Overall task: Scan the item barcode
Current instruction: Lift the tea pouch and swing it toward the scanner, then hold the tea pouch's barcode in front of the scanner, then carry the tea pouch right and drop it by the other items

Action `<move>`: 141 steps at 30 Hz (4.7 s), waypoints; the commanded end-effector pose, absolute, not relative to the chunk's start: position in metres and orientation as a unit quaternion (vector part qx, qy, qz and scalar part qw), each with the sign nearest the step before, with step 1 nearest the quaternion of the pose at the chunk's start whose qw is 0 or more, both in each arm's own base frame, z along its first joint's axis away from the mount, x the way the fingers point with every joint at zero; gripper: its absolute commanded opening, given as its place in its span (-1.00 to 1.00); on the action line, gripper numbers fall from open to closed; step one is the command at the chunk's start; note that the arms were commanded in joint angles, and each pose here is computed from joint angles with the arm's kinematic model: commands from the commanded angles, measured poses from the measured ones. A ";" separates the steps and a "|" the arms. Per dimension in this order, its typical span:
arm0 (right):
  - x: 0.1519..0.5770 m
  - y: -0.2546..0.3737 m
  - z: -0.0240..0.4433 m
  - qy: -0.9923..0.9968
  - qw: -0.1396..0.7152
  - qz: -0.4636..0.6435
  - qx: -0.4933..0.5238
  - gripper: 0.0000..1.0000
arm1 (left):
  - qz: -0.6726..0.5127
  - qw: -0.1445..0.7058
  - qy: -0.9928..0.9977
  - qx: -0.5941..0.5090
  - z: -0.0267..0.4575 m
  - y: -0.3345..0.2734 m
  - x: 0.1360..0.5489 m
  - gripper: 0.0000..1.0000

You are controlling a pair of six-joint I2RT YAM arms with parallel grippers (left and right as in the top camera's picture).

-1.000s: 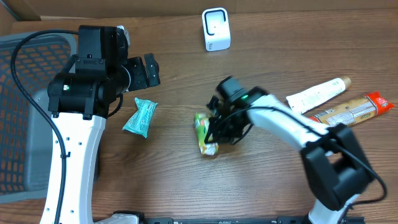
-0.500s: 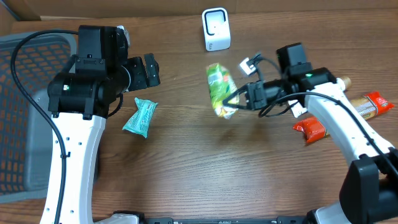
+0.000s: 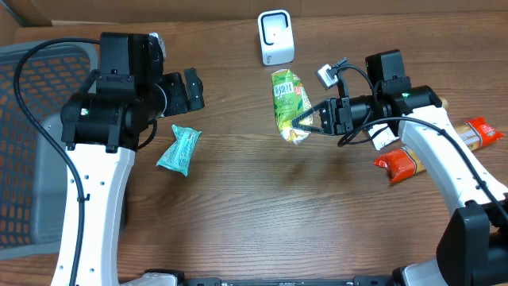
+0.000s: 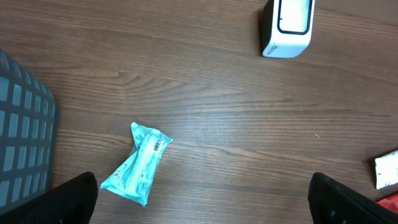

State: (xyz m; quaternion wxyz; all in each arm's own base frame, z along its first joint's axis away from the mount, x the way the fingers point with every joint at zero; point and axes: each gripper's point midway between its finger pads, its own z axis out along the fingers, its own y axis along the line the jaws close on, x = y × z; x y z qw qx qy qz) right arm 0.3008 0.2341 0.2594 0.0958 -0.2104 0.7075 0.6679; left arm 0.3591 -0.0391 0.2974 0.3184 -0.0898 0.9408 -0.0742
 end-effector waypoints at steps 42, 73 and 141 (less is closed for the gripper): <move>0.580 0.208 0.227 0.737 0.485 -0.342 -0.323 -0.93 | -0.075 0.322 0.940 -0.083 0.300 -0.040 0.360 0.99; 0.628 0.197 0.123 0.708 0.459 -0.382 -0.378 -0.93 | -0.075 0.322 0.940 -0.083 0.300 -0.040 0.360 0.99; 0.464 -0.016 0.081 0.917 0.245 0.127 0.288 -0.91 | -0.075 0.322 0.940 -0.083 0.300 -0.040 0.360 0.99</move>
